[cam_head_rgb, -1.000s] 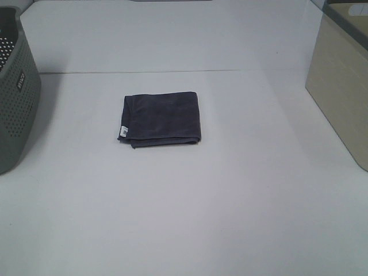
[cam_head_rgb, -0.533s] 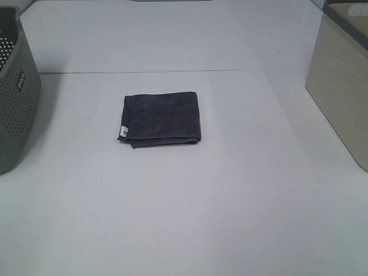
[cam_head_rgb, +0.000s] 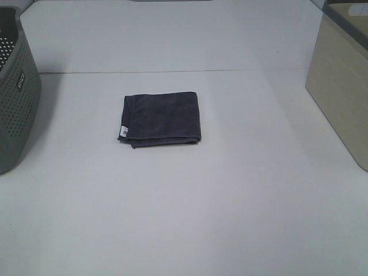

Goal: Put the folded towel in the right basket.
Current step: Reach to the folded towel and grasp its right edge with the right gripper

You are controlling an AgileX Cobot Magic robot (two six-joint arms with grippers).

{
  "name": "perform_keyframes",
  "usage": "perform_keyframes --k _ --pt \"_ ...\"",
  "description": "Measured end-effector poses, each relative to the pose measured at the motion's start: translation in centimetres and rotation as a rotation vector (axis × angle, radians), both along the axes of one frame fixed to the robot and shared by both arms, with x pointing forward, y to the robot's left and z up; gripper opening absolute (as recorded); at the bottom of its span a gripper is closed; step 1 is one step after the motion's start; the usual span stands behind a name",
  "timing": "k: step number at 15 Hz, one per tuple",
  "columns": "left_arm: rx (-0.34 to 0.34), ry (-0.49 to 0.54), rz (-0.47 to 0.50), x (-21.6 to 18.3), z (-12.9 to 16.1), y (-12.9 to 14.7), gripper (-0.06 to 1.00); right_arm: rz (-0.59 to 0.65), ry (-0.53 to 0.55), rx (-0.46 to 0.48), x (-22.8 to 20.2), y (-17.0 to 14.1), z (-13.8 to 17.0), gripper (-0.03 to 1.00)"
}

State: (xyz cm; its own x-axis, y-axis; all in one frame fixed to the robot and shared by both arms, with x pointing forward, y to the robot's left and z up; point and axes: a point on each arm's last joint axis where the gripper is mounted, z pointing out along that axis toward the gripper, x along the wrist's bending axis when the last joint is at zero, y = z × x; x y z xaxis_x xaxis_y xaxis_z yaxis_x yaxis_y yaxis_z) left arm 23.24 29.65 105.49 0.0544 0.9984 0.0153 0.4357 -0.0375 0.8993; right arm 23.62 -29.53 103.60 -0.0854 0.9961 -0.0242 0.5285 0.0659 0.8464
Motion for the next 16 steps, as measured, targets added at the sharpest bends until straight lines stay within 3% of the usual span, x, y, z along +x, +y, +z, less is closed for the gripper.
perform_keyframes --k 13,15,16 --pt "0.0 0.0 0.0 0.0 0.0 0.0 0.99 0.001 0.004 0.0 0.1 0.0 0.1 0.96" --pt "0.0 0.0 0.0 0.0 0.0 0.0 0.99 0.016 0.084 0.025 1.9 0.3 2.4 0.96" --pt "0.0 0.0 0.0 0.0 0.0 0.0 0.99 0.033 0.165 0.066 5.0 0.8 5.4 0.96"
